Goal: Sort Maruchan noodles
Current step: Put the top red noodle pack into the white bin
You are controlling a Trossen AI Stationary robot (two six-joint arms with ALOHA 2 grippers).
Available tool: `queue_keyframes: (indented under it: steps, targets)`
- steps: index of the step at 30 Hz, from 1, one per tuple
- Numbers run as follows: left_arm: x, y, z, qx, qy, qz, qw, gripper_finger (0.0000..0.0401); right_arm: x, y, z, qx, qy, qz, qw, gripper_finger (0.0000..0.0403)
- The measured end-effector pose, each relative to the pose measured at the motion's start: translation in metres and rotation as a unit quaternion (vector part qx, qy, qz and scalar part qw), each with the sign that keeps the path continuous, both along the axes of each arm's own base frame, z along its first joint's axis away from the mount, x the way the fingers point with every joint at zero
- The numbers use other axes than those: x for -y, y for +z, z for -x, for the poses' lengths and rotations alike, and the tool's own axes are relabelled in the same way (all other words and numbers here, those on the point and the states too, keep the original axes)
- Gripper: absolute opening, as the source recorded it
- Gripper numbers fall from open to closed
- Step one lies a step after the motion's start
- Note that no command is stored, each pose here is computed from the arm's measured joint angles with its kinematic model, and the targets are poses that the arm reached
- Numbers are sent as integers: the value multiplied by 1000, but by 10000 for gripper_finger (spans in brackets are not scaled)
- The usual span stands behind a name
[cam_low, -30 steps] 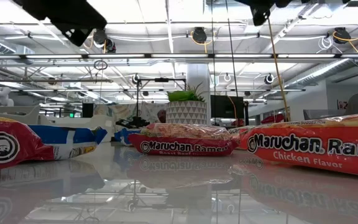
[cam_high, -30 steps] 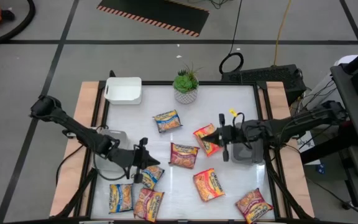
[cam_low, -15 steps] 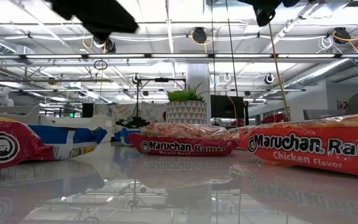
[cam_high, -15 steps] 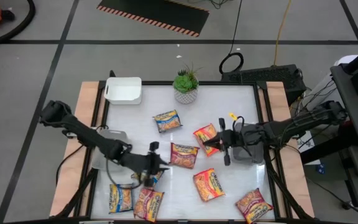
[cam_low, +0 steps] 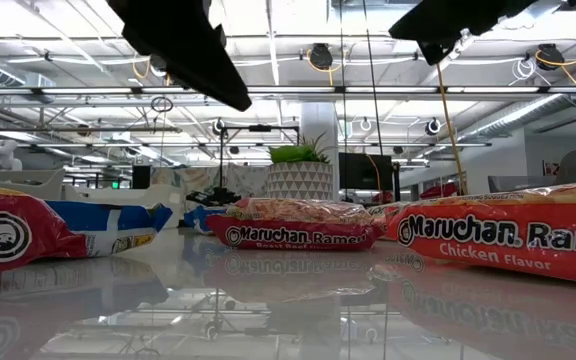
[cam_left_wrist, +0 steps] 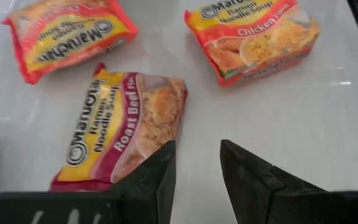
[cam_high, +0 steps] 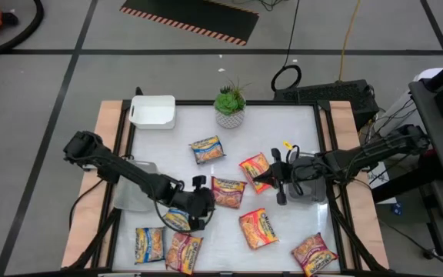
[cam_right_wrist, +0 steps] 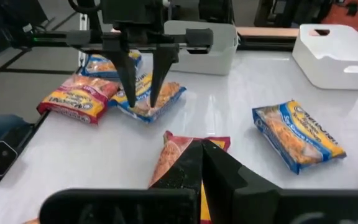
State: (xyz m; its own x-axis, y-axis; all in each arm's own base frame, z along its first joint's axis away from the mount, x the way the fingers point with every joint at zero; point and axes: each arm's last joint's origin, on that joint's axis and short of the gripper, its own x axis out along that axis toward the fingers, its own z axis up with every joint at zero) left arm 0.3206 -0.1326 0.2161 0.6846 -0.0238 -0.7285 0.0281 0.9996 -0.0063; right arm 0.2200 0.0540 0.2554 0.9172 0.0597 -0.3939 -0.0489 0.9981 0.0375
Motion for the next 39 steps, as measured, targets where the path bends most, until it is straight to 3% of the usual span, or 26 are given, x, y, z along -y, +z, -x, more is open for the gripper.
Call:
queue_keyframes:
  steps: [8, 23, 34, 39]
  targets:
    - [-6, -12, 0, -44, 17, -13, 999, 132, 0, 0, 0, -2, 1, 0, 1000, 0]
    - [-12, -60, -8, -133, 79, -12, 988, 134, 0, -1, 0, -2, 8, 15, 1000, 0]
    - [-16, -67, -11, -140, 107, 0, 984, 216, 0, -1, 0, -4, 8, 17, 1000, 0]
    - [-13, -65, -14, -120, 103, 11, 987, 231, 0, -1, 1, -5, 8, 17, 1000, 0]
